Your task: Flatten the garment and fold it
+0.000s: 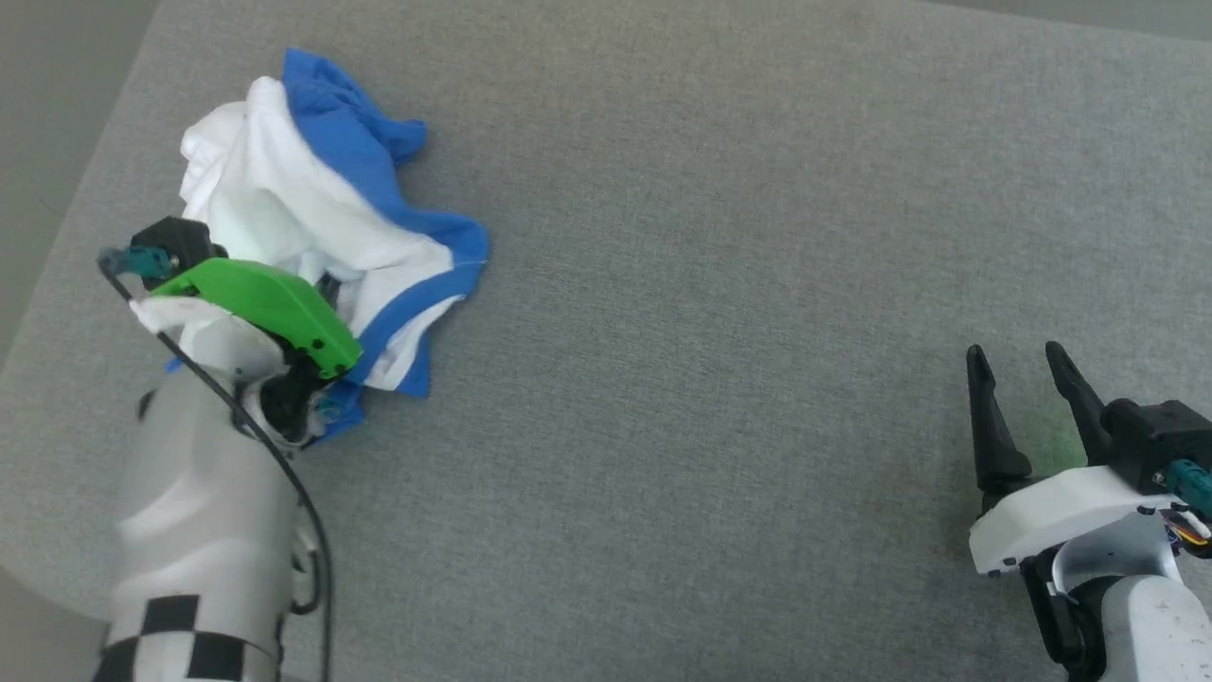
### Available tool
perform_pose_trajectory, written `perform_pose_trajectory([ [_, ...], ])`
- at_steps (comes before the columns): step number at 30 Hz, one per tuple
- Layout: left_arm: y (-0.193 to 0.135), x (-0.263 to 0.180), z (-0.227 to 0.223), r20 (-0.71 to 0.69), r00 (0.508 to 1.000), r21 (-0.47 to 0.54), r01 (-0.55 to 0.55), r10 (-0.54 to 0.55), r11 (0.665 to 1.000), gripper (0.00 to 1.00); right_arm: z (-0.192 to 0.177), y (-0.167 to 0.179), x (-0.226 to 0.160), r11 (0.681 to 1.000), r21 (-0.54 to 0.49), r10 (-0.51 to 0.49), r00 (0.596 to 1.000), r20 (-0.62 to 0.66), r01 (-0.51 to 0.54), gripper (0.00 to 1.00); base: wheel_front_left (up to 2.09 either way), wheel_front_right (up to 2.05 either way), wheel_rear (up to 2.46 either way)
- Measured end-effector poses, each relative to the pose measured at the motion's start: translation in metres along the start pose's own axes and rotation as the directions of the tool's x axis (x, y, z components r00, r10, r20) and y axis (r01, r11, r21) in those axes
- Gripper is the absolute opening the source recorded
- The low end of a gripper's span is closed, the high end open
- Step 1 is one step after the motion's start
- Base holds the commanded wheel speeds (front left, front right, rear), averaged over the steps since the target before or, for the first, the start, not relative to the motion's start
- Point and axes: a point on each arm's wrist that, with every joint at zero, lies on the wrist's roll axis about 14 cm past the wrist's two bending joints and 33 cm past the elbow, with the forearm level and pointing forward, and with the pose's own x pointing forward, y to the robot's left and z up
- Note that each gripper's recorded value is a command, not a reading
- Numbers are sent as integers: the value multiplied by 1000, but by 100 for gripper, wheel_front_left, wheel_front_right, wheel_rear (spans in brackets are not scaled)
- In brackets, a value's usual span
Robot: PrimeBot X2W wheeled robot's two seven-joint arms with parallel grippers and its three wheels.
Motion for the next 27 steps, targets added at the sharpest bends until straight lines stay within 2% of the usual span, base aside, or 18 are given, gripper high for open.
perform_pose_trajectory([
  [3,-14,-11,27,141,988,6,60,-60,998,0,3,8,-1,1000,1,19,1000,5,-19,100,0,0,0],
  [6,-19,-31,76,306,947,27,89,-93,996,0,9,19,-2,999,10,46,999,23,-46,100,0,0,0],
  [10,-34,-76,156,511,843,84,142,-165,986,0,19,34,-7,996,29,82,995,57,-84,100,0,0,0],
  [16,-71,-159,243,691,656,215,215,-304,953,0,36,43,-20,995,37,93,989,114,-98,100,0,0,0],
  [19,-100,-200,271,732,561,286,259,-385,922,0,40,41,-28,995,41,82,988,133,-88,100,0,0,0],
  [22,-136,-237,288,745,468,357,322,-475,877,0,43,36,-37,996,45,63,987,148,-71,100,0,0,0],
  [24,-167,-256,292,731,414,408,371,-542,834,0,43,30,-44,997,50,44,987,153,-52,100,0,0,0],
  [27,-211,-270,281,682,368,458,458,-632,762,0,43,18,-54,998,58,6,986,164,-16,100,0,0,0],
])
